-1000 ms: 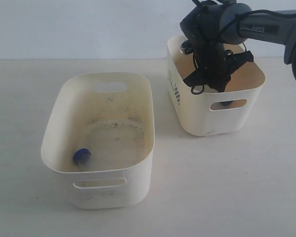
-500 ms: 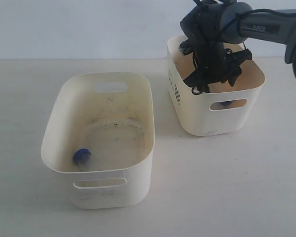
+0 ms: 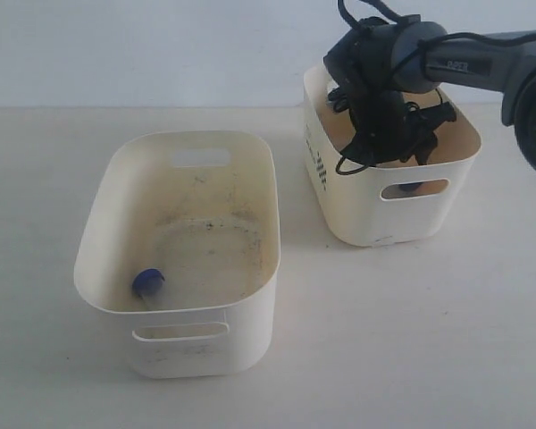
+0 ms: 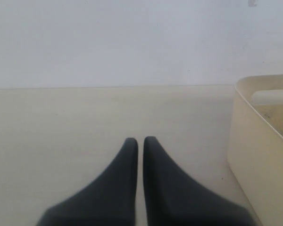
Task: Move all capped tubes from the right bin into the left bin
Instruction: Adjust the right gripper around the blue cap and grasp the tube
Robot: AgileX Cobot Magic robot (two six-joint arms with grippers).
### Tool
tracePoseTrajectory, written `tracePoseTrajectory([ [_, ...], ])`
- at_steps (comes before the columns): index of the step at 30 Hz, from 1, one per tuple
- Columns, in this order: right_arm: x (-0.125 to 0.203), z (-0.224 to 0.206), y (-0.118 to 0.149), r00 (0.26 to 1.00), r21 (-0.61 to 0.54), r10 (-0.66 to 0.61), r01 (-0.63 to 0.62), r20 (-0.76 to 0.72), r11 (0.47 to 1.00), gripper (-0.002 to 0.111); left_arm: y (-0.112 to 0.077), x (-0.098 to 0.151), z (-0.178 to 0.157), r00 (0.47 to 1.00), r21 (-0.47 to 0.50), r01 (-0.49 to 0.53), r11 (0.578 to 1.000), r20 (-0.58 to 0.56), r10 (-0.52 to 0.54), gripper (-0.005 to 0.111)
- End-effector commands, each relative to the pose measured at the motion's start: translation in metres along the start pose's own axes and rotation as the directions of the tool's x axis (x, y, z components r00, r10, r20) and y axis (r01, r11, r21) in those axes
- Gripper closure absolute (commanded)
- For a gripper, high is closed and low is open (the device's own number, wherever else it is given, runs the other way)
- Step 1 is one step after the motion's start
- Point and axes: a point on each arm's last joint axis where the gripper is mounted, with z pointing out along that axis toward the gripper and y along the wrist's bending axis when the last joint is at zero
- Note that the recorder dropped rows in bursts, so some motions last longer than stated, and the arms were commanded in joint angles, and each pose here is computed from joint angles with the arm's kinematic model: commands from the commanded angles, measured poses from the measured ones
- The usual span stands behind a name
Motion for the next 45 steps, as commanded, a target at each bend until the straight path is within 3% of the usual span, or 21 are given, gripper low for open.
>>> tracePoseTrajectory([
  [1,0.0,0.004,-0.004,1.0,0.022,0.01,-0.009,-0.006,1.0,0.048,0.0,-0.002,0.0,1.0,0.001,0.016,1.0,0.008,-0.016,0.102],
  [22,-0.003,0.009,-0.011,0.999,0.013,0.043,-0.043,0.01,0.999,0.048,0.0,-0.002,0.0,1.0,0.001,0.016,1.0,0.008,-0.016,0.102],
  [26,-0.001,0.017,-0.022,0.993,-0.039,0.111,-0.112,-0.044,0.993,0.048,0.0,-0.002,0.0,1.0,0.001,0.016,1.0,0.008,-0.016,0.102],
  [34,-0.003,0.019,-0.016,0.999,-0.109,0.051,-0.052,-0.006,0.993,0.048,0.0,-0.002,0.0,1.0,0.001,0.016,1.0,0.008,-0.016,0.102],
  [36,-0.001,0.026,-0.012,0.999,-0.107,0.026,-0.028,-0.02,0.994,0.052,0.0,-0.002,0.0,1.0,0.001,0.016,1.0,0.008,-0.016,0.102],
  [41,0.002,0.035,-0.006,0.998,-0.123,0.018,-0.025,-0.057,0.992,0.078,0.0,-0.002,0.0,1.0,0.001,0.016,1.0,0.008,-0.016,0.102],
  [45,0.004,0.034,-0.002,0.997,-0.165,0.005,-0.017,-0.075,0.986,0.108,0.0,-0.002,0.0,1.0,0.001,0.016,1.0,0.008,-0.016,0.102],
])
